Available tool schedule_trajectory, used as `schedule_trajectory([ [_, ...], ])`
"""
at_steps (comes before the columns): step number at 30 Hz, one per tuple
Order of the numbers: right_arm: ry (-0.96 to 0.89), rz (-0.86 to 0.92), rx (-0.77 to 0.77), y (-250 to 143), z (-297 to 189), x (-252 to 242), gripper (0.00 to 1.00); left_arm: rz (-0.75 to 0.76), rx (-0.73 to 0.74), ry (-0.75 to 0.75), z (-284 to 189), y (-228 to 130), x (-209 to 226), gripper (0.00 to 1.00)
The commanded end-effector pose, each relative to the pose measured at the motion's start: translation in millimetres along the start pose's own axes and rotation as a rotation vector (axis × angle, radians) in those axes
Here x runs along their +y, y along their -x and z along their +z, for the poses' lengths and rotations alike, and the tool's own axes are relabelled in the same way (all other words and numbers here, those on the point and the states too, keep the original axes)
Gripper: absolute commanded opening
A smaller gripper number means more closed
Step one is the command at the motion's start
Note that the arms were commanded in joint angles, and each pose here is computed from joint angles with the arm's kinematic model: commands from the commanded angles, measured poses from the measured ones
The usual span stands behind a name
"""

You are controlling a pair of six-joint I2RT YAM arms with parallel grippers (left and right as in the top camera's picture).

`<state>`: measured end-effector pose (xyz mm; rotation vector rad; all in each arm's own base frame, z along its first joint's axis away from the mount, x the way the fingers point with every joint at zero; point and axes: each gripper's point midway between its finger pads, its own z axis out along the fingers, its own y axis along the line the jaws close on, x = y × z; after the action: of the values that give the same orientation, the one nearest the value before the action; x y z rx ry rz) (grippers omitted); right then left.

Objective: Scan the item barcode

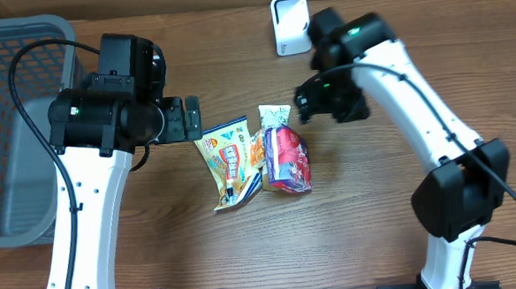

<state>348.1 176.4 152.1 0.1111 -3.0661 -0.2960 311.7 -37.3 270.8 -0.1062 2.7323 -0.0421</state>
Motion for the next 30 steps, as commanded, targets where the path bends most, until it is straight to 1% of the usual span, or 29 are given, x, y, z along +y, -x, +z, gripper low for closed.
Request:
schedule_trajectory([
  [1,0.144,-0.092,0.027,-6.6,-9.4,2.7,0.79,-0.018,-0.013,0.009,-1.9,5.0,2.2,1.0],
  [4,0.273,-0.132,0.088,-17.7,2.4,15.4,0.57,-0.018,-0.013,0.009,-1.9,5.0,2.2,1.0],
  [5,0.285,-0.131,0.099,-19.4,9.1,17.1,0.46,-0.018,-0.014,0.009,-1.9,5.1,2.2,1.0],
  [6,0.292,-0.13,0.109,-21.4,16.4,19.8,0.37,-0.018,-0.013,0.009,-1.9,5.0,2.2,1.0],
  [7,0.296,-0.129,0.118,-23.7,24.3,22.7,0.32,-0.018,-0.013,0.009,-1.9,5.0,2.2,1.0],
  [10,0.289,-0.105,0.139,-30.2,50.8,33.0,0.31,-0.018,-0.013,0.009,-1.9,5.0,2.2,1.0],
  [12,0.288,-0.105,0.139,-33.3,63.1,42.1,0.27,-0.018,-0.013,0.01,-1.9,5.0,2.2,1.0],
  [15,0.291,-0.119,0.126,-35.6,70.2,61.1,0.26,-0.018,-0.013,0.01,-1.9,5.0,2.2,1.0],
  [19,0.305,-0.156,0.092,-32.7,63.5,80.9,0.26,-0.018,-0.013,0.009,-1.9,5.0,2.2,1.0],
  [22,0.31,-0.163,0.07,-27.8,50.3,86.0,0.27,-0.018,-0.013,0.009,-1.9,5.0,2.2,1.0],
  [24,0.266,-0.16,0.048,-23.2,42.9,80.2,0.29,-0.018,-0.013,0.01,-1.9,5.0,2.2,0.99],
  [26,0.168,-0.145,0.019,-16.7,36.3,62.6,0.34,-0.018,-0.013,0.01,-1.9,5.0,2.2,1.0],
  [28,0.06,-0.109,-0.002,-11.2,29.2,38.9,0.43,-0.018,-0.014,0.009,-1.9,5.1,2.2,1.0],
  [30,0.007,-0.074,-0.003,-8.5,25.6,19.9,0.51,-0.018,-0.013,0.009,-1.9,5.0,2.2,1.0],
])
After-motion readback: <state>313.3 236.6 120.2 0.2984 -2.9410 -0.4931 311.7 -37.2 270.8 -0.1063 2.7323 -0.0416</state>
